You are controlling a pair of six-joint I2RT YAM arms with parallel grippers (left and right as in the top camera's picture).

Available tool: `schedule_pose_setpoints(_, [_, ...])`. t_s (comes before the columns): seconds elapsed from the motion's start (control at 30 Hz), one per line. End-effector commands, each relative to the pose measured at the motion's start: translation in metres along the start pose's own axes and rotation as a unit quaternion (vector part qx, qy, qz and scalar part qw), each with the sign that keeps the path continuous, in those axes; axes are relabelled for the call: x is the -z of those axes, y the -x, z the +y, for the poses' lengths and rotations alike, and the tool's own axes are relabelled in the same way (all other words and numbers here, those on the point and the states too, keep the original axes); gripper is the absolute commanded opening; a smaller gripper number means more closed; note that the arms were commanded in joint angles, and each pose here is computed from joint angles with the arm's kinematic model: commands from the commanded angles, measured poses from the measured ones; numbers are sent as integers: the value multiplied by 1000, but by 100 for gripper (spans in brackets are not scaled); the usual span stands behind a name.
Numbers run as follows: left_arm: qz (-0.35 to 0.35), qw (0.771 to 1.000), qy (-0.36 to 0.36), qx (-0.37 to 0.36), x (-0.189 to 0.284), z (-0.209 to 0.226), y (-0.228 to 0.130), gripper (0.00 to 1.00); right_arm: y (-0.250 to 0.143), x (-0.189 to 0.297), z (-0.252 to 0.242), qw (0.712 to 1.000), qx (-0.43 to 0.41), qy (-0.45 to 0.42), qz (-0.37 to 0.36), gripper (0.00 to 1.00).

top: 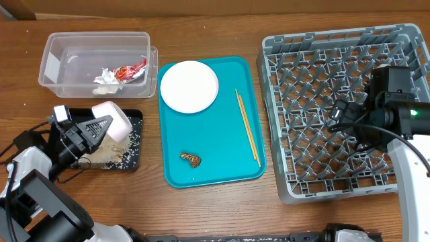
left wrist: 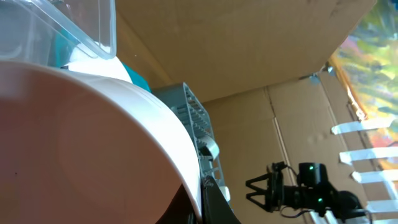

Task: Sort waste into correct bins and load items into the dishwasher
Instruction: 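Tip the rice bowl further over the black tray and shake out rice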

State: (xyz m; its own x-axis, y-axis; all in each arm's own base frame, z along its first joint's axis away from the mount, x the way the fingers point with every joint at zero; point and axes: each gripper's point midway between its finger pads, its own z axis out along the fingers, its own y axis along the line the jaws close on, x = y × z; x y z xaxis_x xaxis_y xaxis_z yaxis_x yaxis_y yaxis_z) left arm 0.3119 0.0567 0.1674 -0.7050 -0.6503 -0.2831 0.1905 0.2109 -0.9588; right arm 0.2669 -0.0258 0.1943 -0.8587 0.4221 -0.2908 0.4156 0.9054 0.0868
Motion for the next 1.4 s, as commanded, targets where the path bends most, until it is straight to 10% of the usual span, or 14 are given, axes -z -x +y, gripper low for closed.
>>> schedule_pose_setpoints(0.0, [-6,999,-17,27,1,-8,1,4,4,4,0,1000,2,-1,-11,100])
schedule_pose_setpoints(1.37, [-2,986,-18,163,1,-6,14,4,3,4,0,1000,2,-1,-9,100])
